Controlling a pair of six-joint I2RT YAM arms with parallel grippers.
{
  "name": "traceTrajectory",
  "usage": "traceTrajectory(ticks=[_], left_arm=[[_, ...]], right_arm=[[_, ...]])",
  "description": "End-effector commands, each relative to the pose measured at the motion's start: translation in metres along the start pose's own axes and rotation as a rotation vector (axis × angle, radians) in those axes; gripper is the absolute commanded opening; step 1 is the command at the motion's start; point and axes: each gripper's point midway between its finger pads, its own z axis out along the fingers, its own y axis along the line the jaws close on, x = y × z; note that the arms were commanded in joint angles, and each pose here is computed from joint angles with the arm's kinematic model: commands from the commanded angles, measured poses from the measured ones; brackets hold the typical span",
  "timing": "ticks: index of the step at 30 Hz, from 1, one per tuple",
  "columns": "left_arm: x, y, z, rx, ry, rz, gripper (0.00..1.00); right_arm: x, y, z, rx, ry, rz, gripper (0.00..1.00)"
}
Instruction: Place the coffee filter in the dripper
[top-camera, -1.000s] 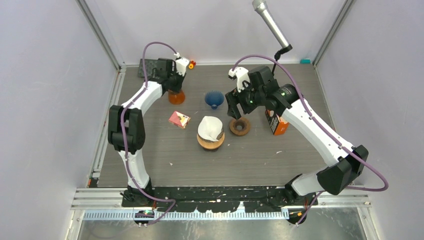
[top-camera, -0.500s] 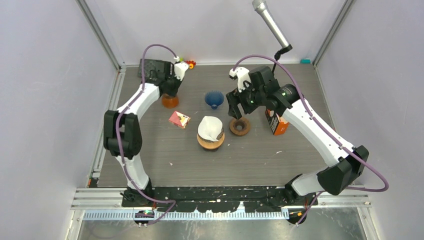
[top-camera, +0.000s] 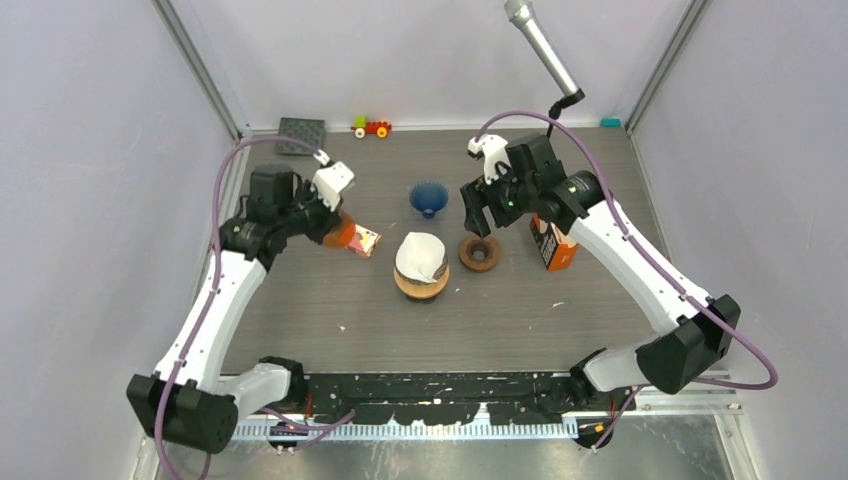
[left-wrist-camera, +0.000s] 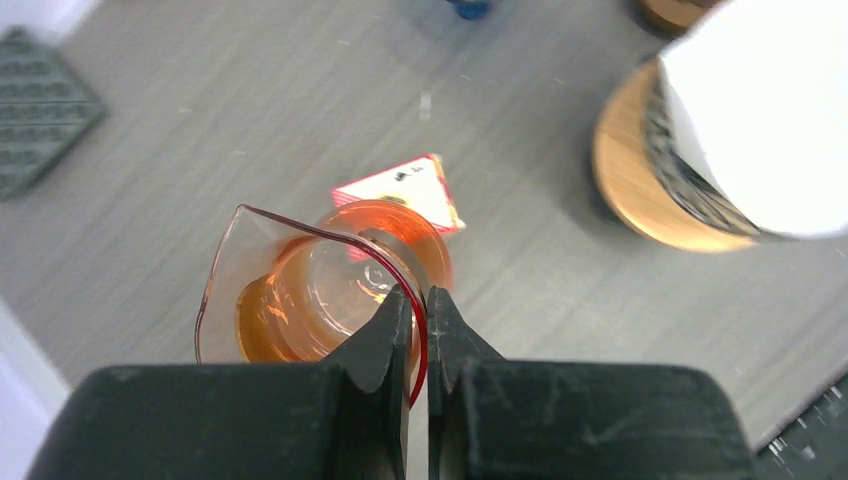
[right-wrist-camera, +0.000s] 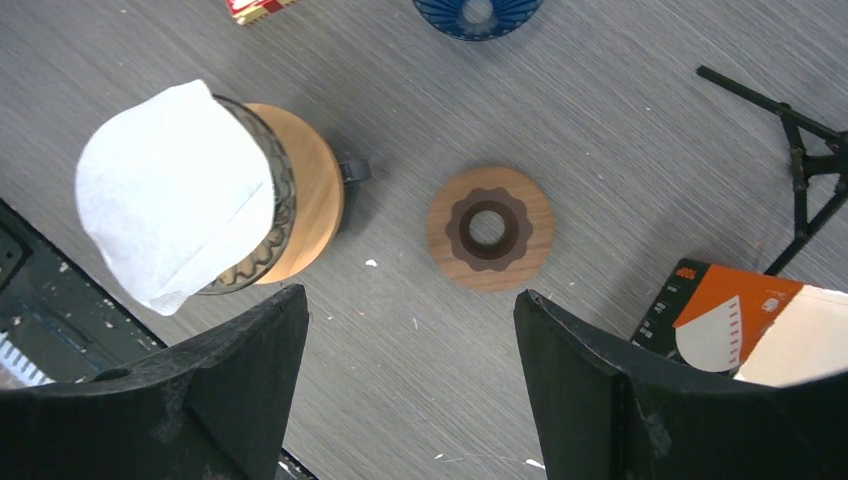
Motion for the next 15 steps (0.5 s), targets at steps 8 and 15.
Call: traceTrajectory(ticks=[8, 15], left_arm=[[0.057, -0.1, 0.002, 0.356, -0.048, 0.16, 0.0], [0.077, -0.108, 0.021, 0.387, -0.003, 0.214, 0.0]], right_arm=[[0.008, -0.074, 0.028, 0.164, 0.016, 0.069, 0.78], [0.042, -0.096, 0.069, 0.178, 0.141, 0.057, 0.77]])
